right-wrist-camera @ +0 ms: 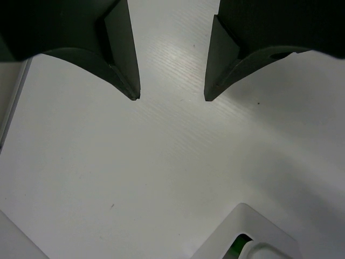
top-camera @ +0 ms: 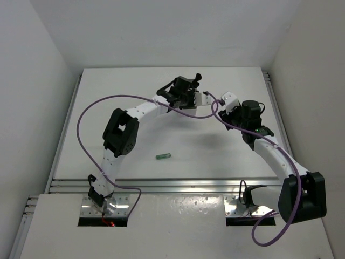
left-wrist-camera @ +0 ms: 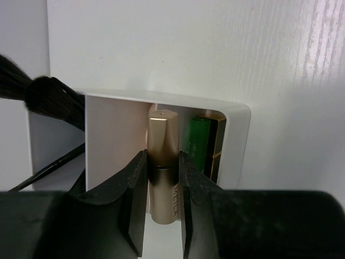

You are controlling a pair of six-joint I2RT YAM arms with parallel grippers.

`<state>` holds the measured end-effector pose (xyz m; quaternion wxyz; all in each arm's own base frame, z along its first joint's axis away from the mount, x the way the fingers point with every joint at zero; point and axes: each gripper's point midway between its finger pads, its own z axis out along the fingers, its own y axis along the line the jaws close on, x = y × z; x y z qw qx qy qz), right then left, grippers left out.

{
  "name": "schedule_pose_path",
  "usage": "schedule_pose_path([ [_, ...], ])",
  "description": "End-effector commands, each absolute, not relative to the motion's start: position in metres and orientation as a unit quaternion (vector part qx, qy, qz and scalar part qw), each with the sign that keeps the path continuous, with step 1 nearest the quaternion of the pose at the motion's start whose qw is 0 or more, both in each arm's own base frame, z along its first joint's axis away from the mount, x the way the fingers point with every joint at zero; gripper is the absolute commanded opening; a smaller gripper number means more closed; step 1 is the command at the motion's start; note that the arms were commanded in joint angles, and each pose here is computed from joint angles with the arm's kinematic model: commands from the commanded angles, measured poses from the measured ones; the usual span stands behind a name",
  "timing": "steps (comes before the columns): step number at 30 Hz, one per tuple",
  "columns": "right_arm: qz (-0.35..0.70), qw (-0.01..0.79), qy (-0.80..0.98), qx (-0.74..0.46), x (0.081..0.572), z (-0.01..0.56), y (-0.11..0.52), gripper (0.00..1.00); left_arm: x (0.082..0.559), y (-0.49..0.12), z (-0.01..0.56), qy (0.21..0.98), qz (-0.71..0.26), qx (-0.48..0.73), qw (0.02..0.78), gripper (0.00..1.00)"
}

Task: Organize the makeup

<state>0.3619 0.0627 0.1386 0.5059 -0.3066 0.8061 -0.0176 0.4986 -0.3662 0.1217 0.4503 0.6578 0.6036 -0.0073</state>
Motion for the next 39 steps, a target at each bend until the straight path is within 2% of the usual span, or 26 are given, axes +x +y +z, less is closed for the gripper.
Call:
schedule_pose_path([
  [1,-0.018,0.515,0.793,-0.326,0.366,0.148,0.065,0.51,0.493,-0.367,0.121,0.598,-0.006,0.664,0.449,0.00],
  [4,-0.019,0.501,0.795,-0.341,0.362,0.144,0.065,0.53,0.492,-0.364,0.105,0.612,-0.008,0.661,0.435,0.02],
  [5,-0.019,0.495,0.798,-0.343,0.361,0.142,0.064,0.53,0.494,-0.364,0.110,0.619,-0.008,0.651,0.441,0.12],
  [7,-0.014,0.495,0.793,-0.355,0.360,0.143,0.068,0.55,0.498,-0.365,0.111,0.626,-0.006,0.641,0.444,0.23],
  [8,-0.013,0.494,0.792,-0.358,0.360,0.145,0.068,0.57,0.500,-0.365,0.115,0.630,-0.004,0.635,0.447,0.34],
  [10,-0.002,0.495,0.788,-0.365,0.359,0.145,0.073,0.58,0.504,-0.364,0.129,0.629,0.006,0.628,0.459,0.42],
  [11,0.003,0.497,0.787,-0.367,0.359,0.146,0.075,0.60,0.505,-0.365,0.144,0.627,0.005,0.621,0.471,0.50],
  [14,0.029,0.500,0.780,-0.376,0.357,0.147,0.084,0.64,0.505,-0.361,0.167,0.622,0.014,0.613,0.487,0.60],
  [20,0.084,0.503,0.765,-0.394,0.348,0.151,0.106,0.69,0.496,-0.349,0.218,0.626,0.020,0.583,0.517,0.64],
  [26,0.174,0.464,0.723,-0.481,0.322,0.148,0.153,0.73,0.508,-0.274,0.282,0.706,0.018,0.441,0.554,0.67],
  [30,0.262,0.445,0.680,-0.520,0.311,0.149,0.203,0.73,0.498,-0.201,0.271,0.787,-0.004,0.339,0.516,0.67],
  [31,0.279,0.433,0.670,-0.535,0.307,0.142,0.219,0.73,0.492,-0.173,0.286,0.799,-0.007,0.294,0.525,0.67],
  [33,0.303,0.414,0.643,-0.569,0.298,0.142,0.254,0.74,0.473,-0.145,0.264,0.825,-0.008,0.267,0.498,0.67],
  [34,0.308,0.397,0.640,-0.581,0.297,0.132,0.263,0.74,0.460,-0.130,0.279,0.822,-0.006,0.252,0.511,0.67],
  [35,0.319,0.366,0.633,-0.603,0.285,0.114,0.276,0.74,0.448,-0.109,0.254,0.843,0.001,0.235,0.484,0.67],
  [36,0.321,0.368,0.605,-0.629,0.283,0.127,0.296,0.75,0.439,-0.097,0.249,0.849,0.003,0.222,0.480,0.67],
  [37,0.326,0.358,0.597,-0.639,0.278,0.123,0.305,0.75,0.430,-0.087,0.244,0.856,0.002,0.204,0.476,0.67],
  [38,0.336,0.310,0.592,-0.663,0.260,0.096,0.316,0.75,0.411,-0.067,0.236,0.864,0.008,0.182,0.469,0.67],
  [39,0.337,0.310,0.583,-0.671,0.262,0.099,0.325,0.75,0.400,-0.058,0.229,0.869,0.009,0.169,0.464,0.67],
])
